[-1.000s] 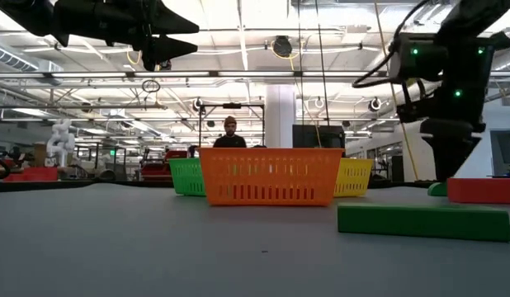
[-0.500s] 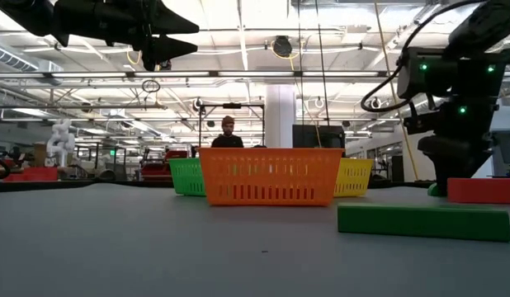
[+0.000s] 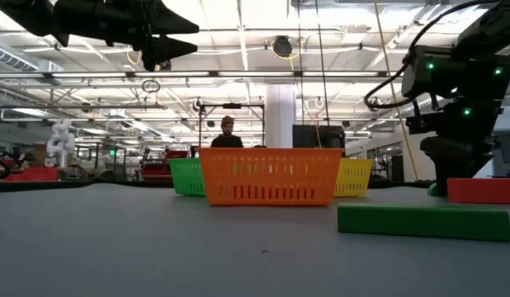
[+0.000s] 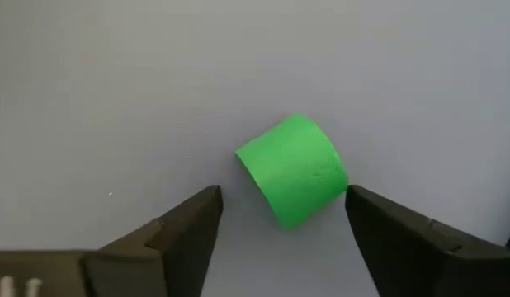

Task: Sort & place blocks by color
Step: Put the green block into the green bin

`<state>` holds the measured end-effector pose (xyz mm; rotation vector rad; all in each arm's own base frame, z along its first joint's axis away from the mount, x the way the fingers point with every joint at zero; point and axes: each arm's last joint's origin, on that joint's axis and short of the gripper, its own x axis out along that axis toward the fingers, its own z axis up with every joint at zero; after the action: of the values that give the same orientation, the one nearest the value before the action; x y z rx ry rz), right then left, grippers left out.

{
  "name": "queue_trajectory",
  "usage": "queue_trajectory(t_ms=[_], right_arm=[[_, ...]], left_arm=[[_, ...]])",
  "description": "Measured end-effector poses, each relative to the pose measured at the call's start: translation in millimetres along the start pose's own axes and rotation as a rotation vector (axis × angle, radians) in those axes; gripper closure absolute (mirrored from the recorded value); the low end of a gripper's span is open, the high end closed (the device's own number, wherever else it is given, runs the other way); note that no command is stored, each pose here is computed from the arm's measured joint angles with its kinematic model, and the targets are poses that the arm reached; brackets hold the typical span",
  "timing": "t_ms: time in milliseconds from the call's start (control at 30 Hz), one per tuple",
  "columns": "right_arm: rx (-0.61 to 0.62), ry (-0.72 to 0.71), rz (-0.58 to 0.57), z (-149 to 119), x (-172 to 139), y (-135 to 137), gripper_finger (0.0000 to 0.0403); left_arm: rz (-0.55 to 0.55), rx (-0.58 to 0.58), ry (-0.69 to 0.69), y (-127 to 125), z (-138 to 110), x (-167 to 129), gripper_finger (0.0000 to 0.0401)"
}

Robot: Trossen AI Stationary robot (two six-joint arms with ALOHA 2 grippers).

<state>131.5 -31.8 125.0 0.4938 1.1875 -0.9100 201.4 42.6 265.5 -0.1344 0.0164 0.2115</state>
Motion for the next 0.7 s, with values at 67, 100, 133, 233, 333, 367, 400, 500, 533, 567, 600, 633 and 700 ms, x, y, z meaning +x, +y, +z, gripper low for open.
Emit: queue_trajectory(t_ms=[67, 100, 133, 233, 333, 367, 400, 500, 533, 567, 600, 633, 700], right_arm=[[-0.005, 0.005, 0.014, 0.2, 0.2, 0.8, 0.0169], [-0.006, 0.006, 0.02, 0.3, 0.1, 1.1, 0.0183], [-0.006, 0.01, 0.028, 0.3, 0.1, 1.4, 0.0198], [-0.012, 0.013, 0.043, 0.6, -0.1, 2.2, 0.0251], [-0.022, 0.009, 0.054, 1.1, 0.0, 3.0, 0.0308], [-0.027, 0.006, 0.061, 1.5, 0.1, 3.6, 0.0327], [-0.031, 0.001, 0.071, 2.2, 0.0, 4.3, 0.0346], [-0.04, -0.023, 0.085, 4.3, 0.0, 6.1, 0.0392], [-0.042, -0.028, 0.086, 4.5, 0.1, 6.2, 0.0396], [-0.039, -0.03, 0.086, 4.6, 0.1, 6.3, 0.0393], [-0.033, -0.031, 0.085, 4.7, 0.1, 6.3, 0.0388], [-0.029, -0.031, 0.085, 4.7, 0.1, 6.2, 0.038], [0.0, -0.033, 0.089, 5.1, 0.0, 6.6, 0.0364]], left_arm=[[0.0, 0.001, 0.0, 0.0, 0.0, 0.0, 0.0148], [0.0, 0.001, 0.0, -0.1, 0.0, 0.0, 0.0148], [0.0, 0.001, 0.0, 0.0, 0.0, 0.0, 0.0148], [0.0, 0.001, 0.0, 0.0, 0.0, 0.0, 0.0148], [0.0, 0.001, 0.0, 0.0, 0.0, 0.0, 0.0148], [-0.001, 0.001, 0.0, -0.1, 0.0, 0.0, 0.0148], [0.0, 0.001, 0.0, 0.0, 0.0, 0.0, 0.0148], [0.0, 0.003, 0.0, 0.0, 0.0, 0.0, 0.0148], [0.0, 0.005, 0.0, 0.0, 0.0, 0.0, 0.0148], [0.0, 0.006, 0.001, 0.0, -0.1, 0.0, 0.0148], [0.0, 0.006, 0.001, 0.0, -0.1, 0.0, 0.0148], [0.0, 0.006, 0.0, 0.0, 0.0, 0.0, 0.0148], [0.0, 0.006, 0.001, 0.0, -0.1, 0.0, 0.0148]])
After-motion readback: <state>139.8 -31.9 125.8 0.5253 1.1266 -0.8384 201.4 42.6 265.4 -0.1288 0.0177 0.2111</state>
